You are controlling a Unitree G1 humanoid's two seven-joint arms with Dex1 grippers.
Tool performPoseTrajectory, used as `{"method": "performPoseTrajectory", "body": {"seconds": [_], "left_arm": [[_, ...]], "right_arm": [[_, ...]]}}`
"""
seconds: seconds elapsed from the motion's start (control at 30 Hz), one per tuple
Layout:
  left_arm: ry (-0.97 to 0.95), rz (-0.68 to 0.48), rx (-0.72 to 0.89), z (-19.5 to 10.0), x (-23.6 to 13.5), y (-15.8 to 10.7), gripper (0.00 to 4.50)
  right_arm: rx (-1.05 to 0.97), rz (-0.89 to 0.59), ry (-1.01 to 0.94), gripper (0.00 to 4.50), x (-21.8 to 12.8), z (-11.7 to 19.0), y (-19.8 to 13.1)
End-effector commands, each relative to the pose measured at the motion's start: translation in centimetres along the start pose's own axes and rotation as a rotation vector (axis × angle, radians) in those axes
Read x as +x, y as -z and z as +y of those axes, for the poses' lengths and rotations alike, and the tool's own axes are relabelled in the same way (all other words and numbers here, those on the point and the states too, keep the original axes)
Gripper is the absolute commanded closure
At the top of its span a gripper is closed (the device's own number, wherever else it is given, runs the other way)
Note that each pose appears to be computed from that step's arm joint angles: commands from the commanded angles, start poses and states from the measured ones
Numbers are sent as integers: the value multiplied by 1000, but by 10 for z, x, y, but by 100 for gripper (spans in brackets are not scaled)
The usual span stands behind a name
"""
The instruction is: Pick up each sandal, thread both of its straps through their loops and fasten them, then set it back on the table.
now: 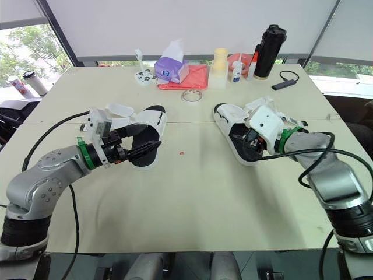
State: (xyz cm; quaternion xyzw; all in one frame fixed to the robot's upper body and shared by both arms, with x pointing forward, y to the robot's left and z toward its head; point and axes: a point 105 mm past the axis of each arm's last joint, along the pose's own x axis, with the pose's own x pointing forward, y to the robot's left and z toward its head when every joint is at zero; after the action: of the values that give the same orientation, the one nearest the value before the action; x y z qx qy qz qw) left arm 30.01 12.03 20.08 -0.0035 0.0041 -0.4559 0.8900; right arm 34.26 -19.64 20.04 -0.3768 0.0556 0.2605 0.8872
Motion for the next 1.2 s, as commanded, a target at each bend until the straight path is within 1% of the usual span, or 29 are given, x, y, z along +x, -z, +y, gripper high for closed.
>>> {"method": "performPoseTrajectory", "body": {"seconds": [0.03,0.27,0.43,0.57,0.73,0.9,1.03,1.2], "left_arm": [[17,-55,70,-1,5,-16,0],[37,-60,84,-4,9,-15,0],[44,-60,85,-6,11,-14,0],[44,-58,88,-7,11,-14,0],[39,-60,90,-8,9,-14,0],[32,-57,90,-9,8,-13,0],[24,-57,90,-9,7,-13,0],[15,-58,88,-9,6,-12,0]], "right_arm": [[-230,34,114,6,10,-17,-2],[-514,55,158,6,33,-19,-3],[-647,79,192,6,47,-27,-1],[-711,70,231,6,61,-35,-4],[-773,90,215,6,80,-35,5],[-786,63,200,6,102,-28,5],[-809,44,224,6,113,-28,4],[-829,43,218,6,119,-26,7]]}}
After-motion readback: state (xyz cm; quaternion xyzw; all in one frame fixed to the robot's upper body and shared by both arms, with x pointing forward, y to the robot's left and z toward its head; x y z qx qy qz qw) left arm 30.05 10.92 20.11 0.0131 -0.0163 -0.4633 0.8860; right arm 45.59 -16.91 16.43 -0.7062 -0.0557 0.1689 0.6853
